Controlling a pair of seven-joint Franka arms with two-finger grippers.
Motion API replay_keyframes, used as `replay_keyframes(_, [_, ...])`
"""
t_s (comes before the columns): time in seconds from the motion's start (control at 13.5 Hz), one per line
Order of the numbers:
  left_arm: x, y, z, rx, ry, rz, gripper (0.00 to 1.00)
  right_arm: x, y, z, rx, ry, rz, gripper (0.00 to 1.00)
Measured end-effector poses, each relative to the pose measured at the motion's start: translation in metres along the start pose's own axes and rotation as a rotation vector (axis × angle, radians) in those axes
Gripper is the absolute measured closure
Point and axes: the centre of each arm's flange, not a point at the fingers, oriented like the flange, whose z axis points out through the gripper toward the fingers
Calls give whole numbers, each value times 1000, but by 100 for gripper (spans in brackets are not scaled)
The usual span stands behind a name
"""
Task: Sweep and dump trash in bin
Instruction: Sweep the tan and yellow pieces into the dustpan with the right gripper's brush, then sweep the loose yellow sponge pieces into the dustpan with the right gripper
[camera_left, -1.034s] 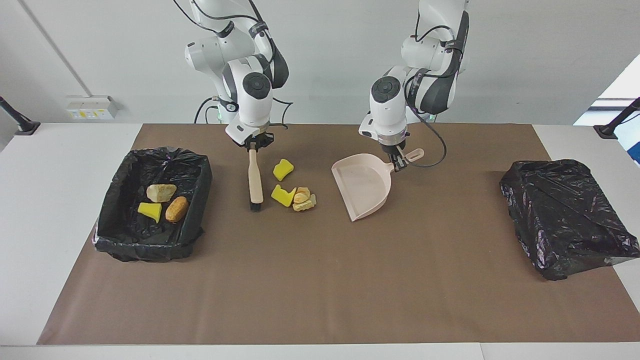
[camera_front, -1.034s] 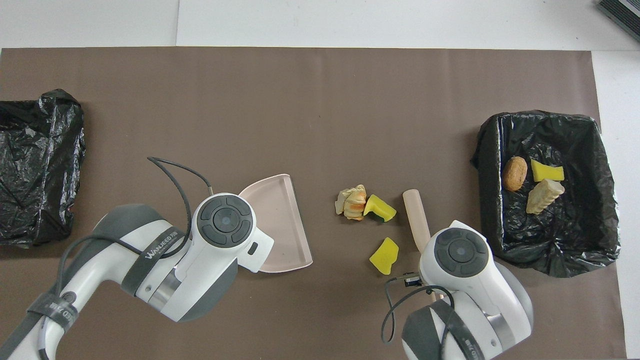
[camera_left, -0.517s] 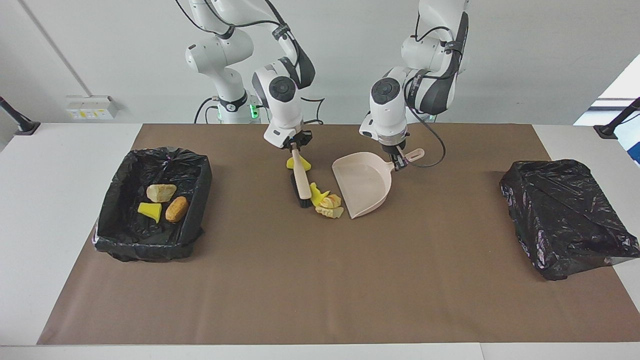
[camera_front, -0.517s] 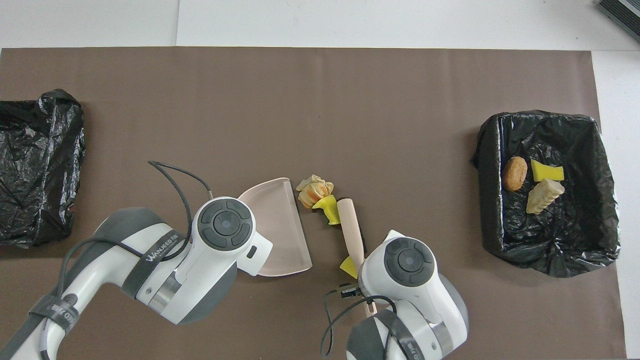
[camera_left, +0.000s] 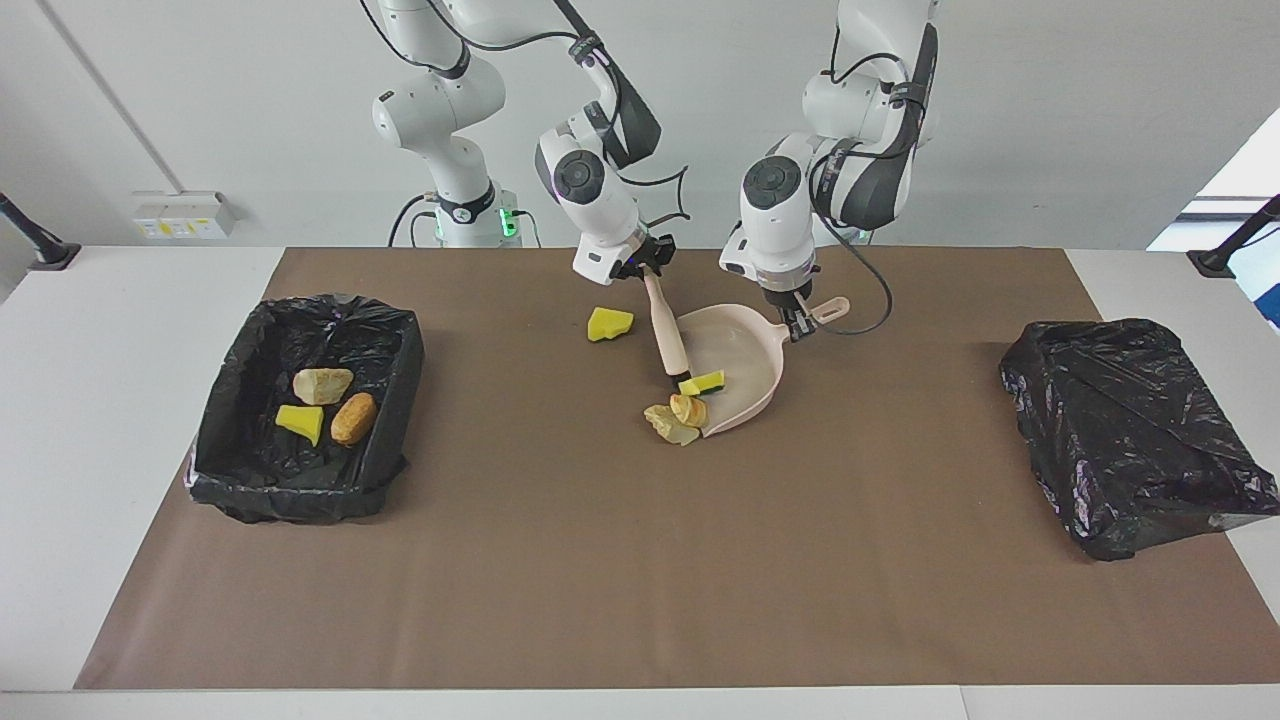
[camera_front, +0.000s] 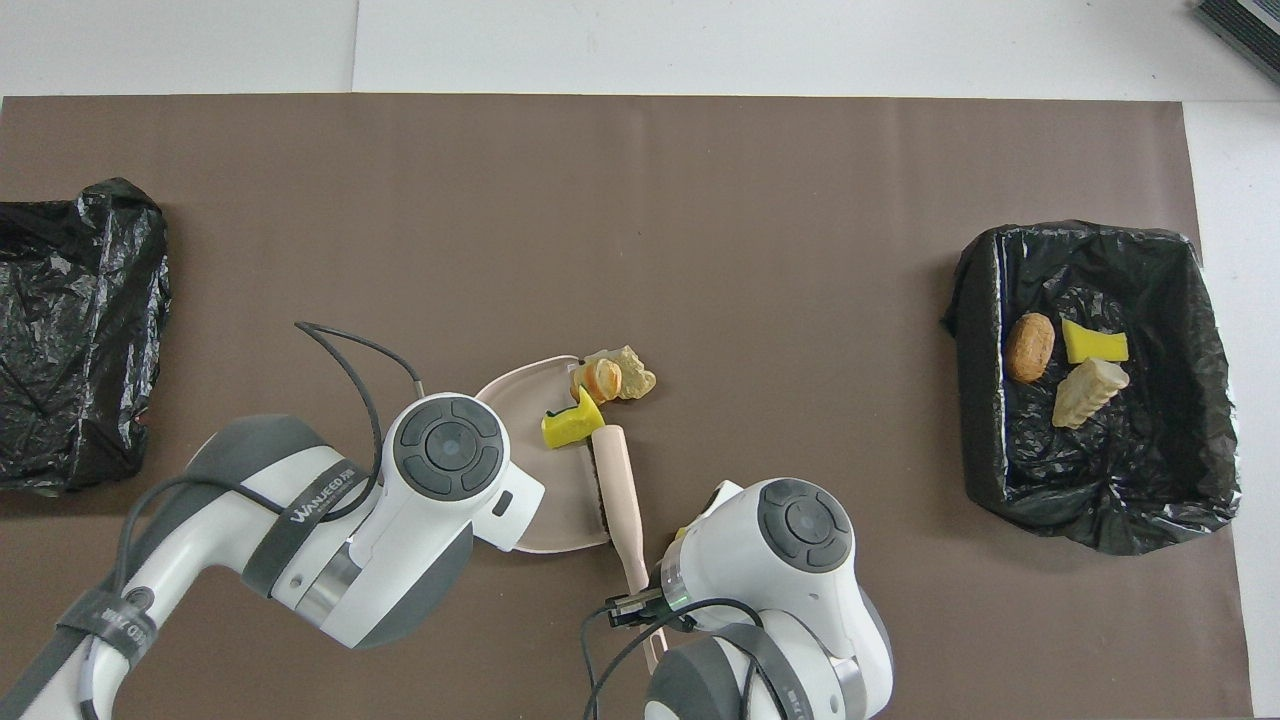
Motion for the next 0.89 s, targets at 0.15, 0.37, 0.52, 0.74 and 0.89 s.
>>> replay_keyframes(0.15, [0, 0, 0, 0, 0, 0, 67, -12, -8, -35, 24, -11, -2, 74])
replay_keyframes(0.37, [0, 0, 0, 0, 1, -1, 67, -40, 20, -101, -100, -4, 10, 74])
replay_keyframes(0.52, [0, 0, 0, 1, 1, -1, 67, -51, 51, -116, -274, -6, 10, 74])
replay_keyframes(0.74, [-1, -2, 1, 0, 2, -4, 67, -55, 104, -94, -420, -69, 113, 74])
replay_keyframes(0.89, [-5, -5, 2, -3, 2, -15, 67, -61, 120, -60, -458, -92, 241, 74])
